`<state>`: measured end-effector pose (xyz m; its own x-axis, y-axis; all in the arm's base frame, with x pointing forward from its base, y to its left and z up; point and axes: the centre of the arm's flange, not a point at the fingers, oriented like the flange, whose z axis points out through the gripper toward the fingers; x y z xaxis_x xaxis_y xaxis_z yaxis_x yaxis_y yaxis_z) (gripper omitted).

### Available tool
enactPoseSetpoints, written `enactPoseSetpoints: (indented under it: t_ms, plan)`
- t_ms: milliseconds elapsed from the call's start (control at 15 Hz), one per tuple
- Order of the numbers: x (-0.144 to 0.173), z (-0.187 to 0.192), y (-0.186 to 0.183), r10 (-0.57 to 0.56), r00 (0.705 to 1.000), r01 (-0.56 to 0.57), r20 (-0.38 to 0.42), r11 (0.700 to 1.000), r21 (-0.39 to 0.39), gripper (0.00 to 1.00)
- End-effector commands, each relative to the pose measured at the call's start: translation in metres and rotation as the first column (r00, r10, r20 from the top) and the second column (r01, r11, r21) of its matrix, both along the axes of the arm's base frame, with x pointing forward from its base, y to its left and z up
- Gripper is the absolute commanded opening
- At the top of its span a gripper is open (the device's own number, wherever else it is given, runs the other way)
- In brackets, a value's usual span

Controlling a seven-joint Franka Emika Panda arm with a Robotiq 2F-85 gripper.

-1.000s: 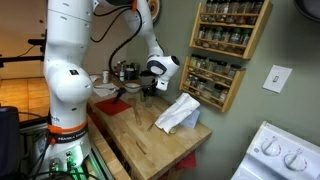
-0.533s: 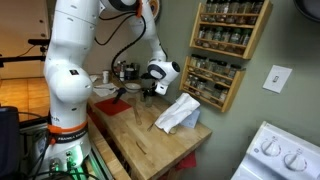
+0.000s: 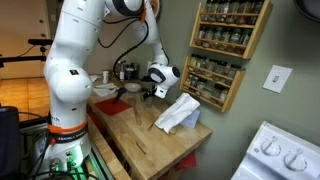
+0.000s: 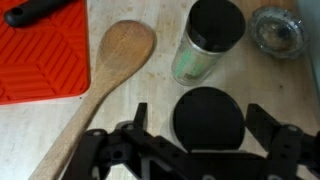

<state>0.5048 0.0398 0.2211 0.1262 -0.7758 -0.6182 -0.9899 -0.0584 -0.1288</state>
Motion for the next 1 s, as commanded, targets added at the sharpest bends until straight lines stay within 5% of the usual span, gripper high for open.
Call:
enactPoseSetpoints:
  t_ms: [0,67,200,600,933]
  plan:
    - [0.003,-0.014,-0.001,-0.011,1.0,0.011,-0.007,0.998,0.055,1.0]
    - [0.003,-0.015,-0.001,-0.017,1.0,0.018,-0.013,0.998,0.057,1.0]
    - [0.004,-0.017,-0.003,-0.024,0.999,0.026,-0.025,0.998,0.061,0.72]
    - [0.001,-0.019,-0.007,-0.043,0.997,0.047,-0.07,0.997,0.06,0.28]
    - [0.002,0.0,-0.004,-0.054,0.992,0.054,-0.117,0.999,-0.002,0.28]
